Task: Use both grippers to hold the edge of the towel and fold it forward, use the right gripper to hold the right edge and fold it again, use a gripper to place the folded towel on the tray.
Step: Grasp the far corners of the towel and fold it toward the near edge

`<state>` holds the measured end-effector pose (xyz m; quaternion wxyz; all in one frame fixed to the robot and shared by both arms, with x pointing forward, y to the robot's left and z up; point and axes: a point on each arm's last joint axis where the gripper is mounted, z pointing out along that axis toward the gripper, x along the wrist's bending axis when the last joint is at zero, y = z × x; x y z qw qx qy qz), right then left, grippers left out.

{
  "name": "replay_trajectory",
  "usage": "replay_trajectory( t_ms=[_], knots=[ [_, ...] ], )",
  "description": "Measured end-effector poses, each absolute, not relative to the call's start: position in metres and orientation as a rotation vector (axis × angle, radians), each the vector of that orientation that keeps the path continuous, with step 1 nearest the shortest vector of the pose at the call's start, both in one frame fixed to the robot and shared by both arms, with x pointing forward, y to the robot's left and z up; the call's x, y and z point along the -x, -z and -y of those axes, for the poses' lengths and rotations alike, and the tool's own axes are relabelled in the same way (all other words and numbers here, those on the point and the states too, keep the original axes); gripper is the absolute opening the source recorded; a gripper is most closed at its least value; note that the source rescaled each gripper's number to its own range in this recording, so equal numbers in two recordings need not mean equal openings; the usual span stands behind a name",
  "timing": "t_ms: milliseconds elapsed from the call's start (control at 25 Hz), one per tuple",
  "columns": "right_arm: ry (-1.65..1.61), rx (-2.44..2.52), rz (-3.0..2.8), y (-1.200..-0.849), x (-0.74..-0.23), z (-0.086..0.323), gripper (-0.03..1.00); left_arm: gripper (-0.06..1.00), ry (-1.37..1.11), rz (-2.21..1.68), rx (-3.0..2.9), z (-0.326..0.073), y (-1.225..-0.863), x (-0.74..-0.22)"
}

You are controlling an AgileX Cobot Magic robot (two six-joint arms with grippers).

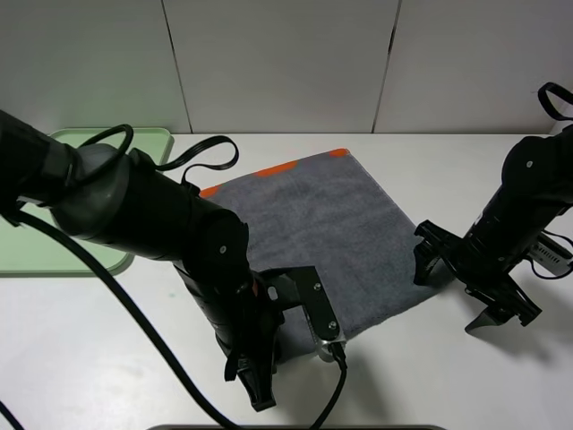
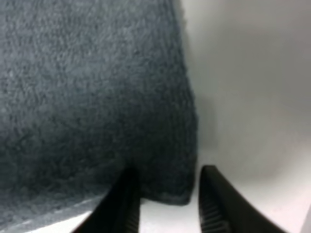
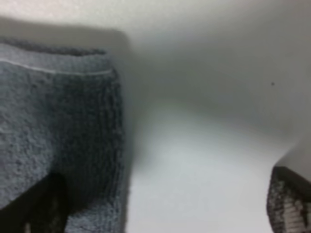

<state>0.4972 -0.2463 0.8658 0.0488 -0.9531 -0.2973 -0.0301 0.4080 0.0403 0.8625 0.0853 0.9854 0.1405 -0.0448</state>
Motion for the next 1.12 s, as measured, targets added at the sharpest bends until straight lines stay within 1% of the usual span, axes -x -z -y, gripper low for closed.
replay_trajectory(
  t_ms=[280,360,440,680,760,920,1120],
  knots=[
    [0.103,2.906,0.896,-0.8656,-0.4979,0.2461,0.64,0.12,0.157,-0.422,-2.951,-0.0413,-0.8617,-0.4065],
    [0.108,2.907,0.894,-0.8656,-0.4982,0.246,0.57,0.04,0.164,-0.424,-2.955,-0.0416,-0.8614,-0.4061],
    [0.119,2.909,0.891,-0.8656,-0.4989,0.246,0.5,0.02,0.17,-0.424,-2.958,-0.0418,-0.8614,-0.4057],
    [0.143,2.912,0.887,-0.8652,-0.5005,0.2458,0.33,0.01,0.195,-0.431,-2.968,-0.0427,-0.8614,-0.4041],
    [0.161,2.915,0.882,-0.8653,-0.5016,0.2457,0.24,0.01,0.196,-0.431,-2.969,-0.0428,-0.8614,-0.404],
    [0.19,2.92,0.862,-0.8653,-0.5034,0.2453,0.01,0.01,0.199,-0.432,-2.97,-0.0429,-0.8615,-0.4038],
    [0.193,2.92,0.859,-0.8653,-0.5036,0.2452,0.0,0.01,0.207,-0.432,-2.974,-0.0432,-0.8615,-0.4033]
  ],
)
